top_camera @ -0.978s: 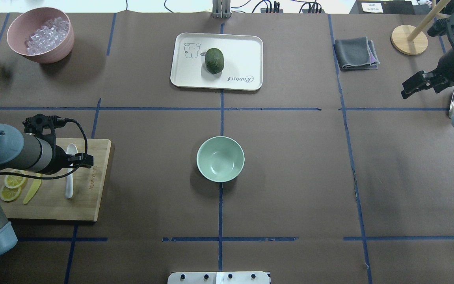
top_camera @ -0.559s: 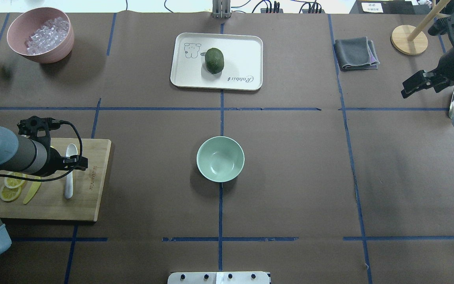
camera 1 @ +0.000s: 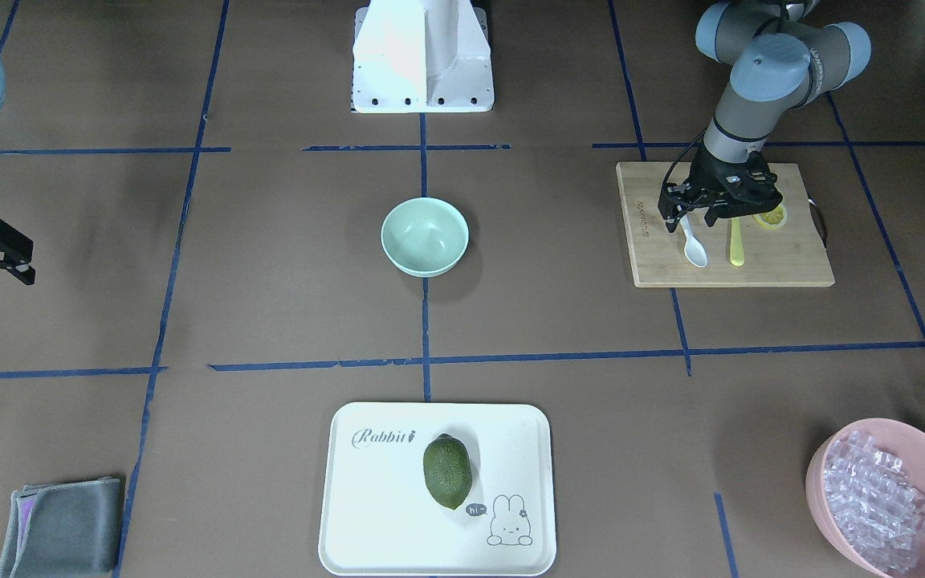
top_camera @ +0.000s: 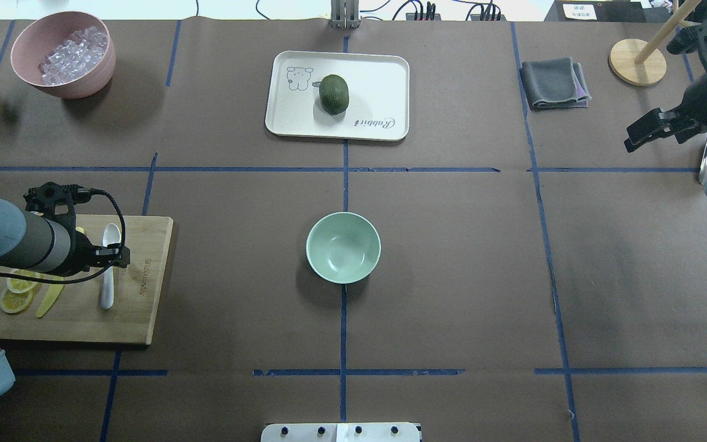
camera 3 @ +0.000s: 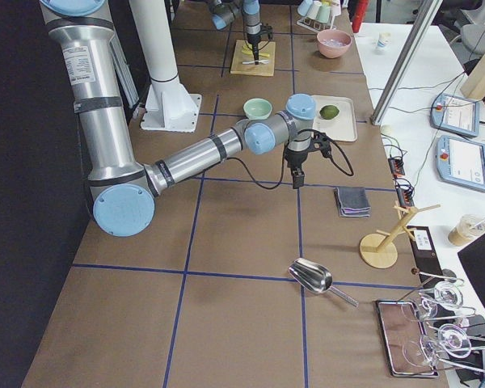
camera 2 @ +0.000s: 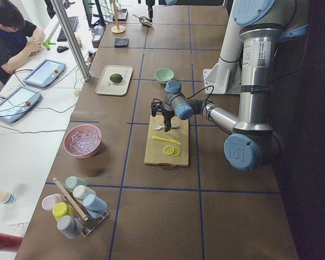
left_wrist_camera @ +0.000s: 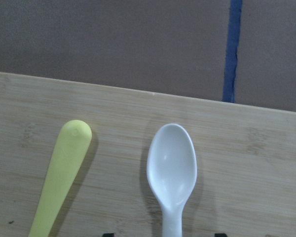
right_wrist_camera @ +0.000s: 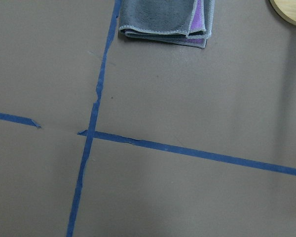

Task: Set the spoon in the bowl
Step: 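Lower the left gripper and grasp the white spoon handle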

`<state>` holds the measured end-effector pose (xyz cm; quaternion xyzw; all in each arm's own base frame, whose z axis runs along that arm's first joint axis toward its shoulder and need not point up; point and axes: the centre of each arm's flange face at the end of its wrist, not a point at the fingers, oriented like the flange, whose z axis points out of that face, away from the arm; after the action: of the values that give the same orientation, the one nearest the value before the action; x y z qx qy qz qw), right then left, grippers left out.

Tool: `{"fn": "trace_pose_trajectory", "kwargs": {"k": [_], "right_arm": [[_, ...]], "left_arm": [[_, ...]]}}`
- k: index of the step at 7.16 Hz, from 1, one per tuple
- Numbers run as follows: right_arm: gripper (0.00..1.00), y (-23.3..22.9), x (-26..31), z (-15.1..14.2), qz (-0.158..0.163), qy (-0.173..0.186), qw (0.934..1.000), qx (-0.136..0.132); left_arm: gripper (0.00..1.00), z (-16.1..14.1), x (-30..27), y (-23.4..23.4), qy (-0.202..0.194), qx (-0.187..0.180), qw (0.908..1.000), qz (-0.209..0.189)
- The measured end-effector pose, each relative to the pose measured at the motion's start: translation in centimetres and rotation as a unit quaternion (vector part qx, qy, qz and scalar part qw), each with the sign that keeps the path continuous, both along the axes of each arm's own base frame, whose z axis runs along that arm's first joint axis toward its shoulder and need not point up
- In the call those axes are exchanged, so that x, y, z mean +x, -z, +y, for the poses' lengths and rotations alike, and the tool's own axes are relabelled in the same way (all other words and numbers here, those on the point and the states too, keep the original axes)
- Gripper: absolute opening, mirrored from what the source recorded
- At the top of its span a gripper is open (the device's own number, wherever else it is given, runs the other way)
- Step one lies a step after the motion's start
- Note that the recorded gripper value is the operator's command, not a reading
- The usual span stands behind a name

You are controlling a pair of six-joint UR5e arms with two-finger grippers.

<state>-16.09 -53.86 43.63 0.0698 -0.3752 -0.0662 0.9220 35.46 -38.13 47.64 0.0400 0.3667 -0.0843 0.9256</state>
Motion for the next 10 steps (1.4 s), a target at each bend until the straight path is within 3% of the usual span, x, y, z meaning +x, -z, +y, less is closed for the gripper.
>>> {"fn": "trace_pose_trajectory", "kwargs": {"k": [2, 3, 4, 5, 6, 8, 10], "right_arm": [[1.00, 0.0, 0.1, 0.0, 0.000, -0.001, 1.0000, 0.000], [1.00, 0.0, 0.1, 0.0, 0.000, -0.001, 1.0000, 0.000], [1.00, 0.0, 0.1, 0.0, 0.000, -0.001, 1.0000, 0.000], [1.00, 0.0, 0.2, 0.0, 0.000, -0.001, 1.0000, 0.000], [1.00, 0.1, 0.2, 0.0, 0.000, -0.001, 1.0000, 0.001], [1.00, 0.2, 0.2, 0.1, -0.001, -0.001, 1.0000, 0.002], [1.00, 0.1, 0.2, 0.1, -0.001, -0.001, 1.0000, 0.001]], "left_arm": [[0.65, 0.0, 0.2, -0.1, -0.001, 0.000, 1.0000, 0.000], [0.58, -0.1, 0.3, -0.1, -0.001, -0.001, 1.0000, 0.000], [0.42, -0.2, 0.4, -0.1, -0.001, -0.001, 1.0000, -0.001], [0.19, -0.2, 0.4, -0.1, -0.001, -0.001, 1.0000, -0.001], [0.08, -0.1, 0.2, -0.1, -0.001, -0.001, 1.0000, 0.000], [0.00, 0.1, -0.2, 0.3, -0.010, -0.014, 0.9998, 0.011], [0.00, 0.2, -1.1, 1.9, -0.017, -0.025, 0.9992, 0.028]]}}
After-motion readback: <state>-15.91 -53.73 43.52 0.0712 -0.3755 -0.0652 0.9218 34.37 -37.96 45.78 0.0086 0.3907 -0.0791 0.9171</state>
